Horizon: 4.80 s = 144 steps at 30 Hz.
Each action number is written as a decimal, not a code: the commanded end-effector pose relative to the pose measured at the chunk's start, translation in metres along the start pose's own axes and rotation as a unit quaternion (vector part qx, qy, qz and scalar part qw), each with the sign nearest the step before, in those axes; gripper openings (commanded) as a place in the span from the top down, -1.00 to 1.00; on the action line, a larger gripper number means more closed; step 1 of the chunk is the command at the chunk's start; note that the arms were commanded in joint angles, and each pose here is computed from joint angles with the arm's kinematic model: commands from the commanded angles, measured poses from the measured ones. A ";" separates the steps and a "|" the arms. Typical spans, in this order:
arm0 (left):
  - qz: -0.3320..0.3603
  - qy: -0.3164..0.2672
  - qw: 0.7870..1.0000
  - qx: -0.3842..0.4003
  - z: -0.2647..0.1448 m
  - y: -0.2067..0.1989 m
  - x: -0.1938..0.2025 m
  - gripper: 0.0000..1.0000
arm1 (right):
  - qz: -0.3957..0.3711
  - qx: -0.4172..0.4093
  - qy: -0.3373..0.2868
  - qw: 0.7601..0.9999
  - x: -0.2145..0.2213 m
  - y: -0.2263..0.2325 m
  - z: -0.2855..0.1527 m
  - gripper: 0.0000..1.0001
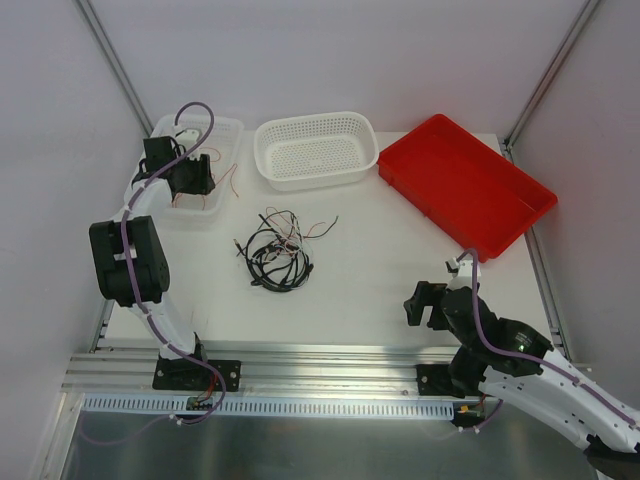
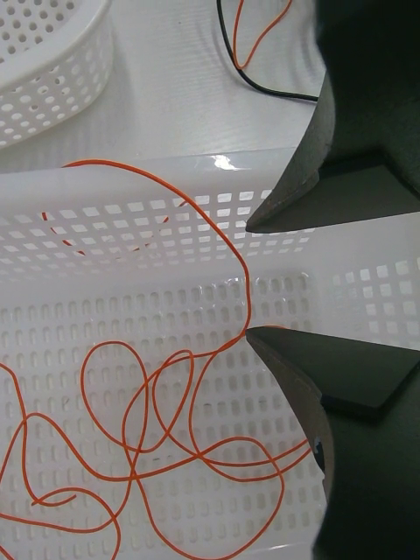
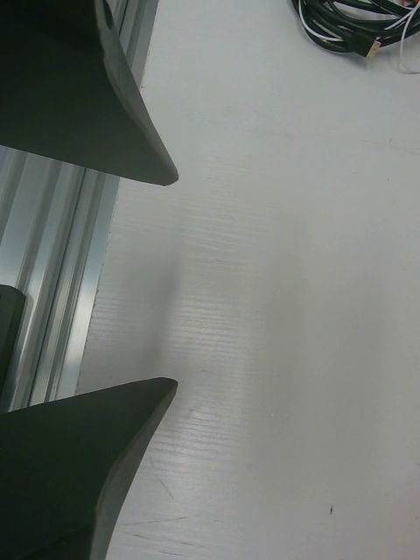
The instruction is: Untangle the cables
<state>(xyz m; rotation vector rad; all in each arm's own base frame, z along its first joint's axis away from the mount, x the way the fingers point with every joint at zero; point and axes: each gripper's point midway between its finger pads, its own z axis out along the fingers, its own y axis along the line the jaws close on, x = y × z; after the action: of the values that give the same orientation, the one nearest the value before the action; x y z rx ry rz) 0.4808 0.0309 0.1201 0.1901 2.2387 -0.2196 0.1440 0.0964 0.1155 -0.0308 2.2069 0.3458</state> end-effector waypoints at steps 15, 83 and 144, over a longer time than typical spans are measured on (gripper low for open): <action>-0.009 0.007 1.000 0.026 0.026 0.002 0.007 0.00 | -0.013 0.007 0.003 1.000 -0.002 0.005 0.008 -0.94; -0.359 -0.127 0.923 -0.046 -0.058 0.093 -0.033 -0.74 | -0.017 -0.024 0.024 0.999 -0.005 0.025 0.007 -0.95; 0.079 0.086 0.985 0.128 -0.155 -0.343 0.130 -0.67 | 0.025 -0.072 0.025 0.997 -0.006 0.047 -0.001 -0.98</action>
<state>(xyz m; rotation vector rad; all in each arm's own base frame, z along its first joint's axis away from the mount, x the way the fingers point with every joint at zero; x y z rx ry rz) 0.1872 -0.3006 0.1368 0.4510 2.4164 -0.6439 0.1386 0.1333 0.1321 -0.0330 2.2290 0.5305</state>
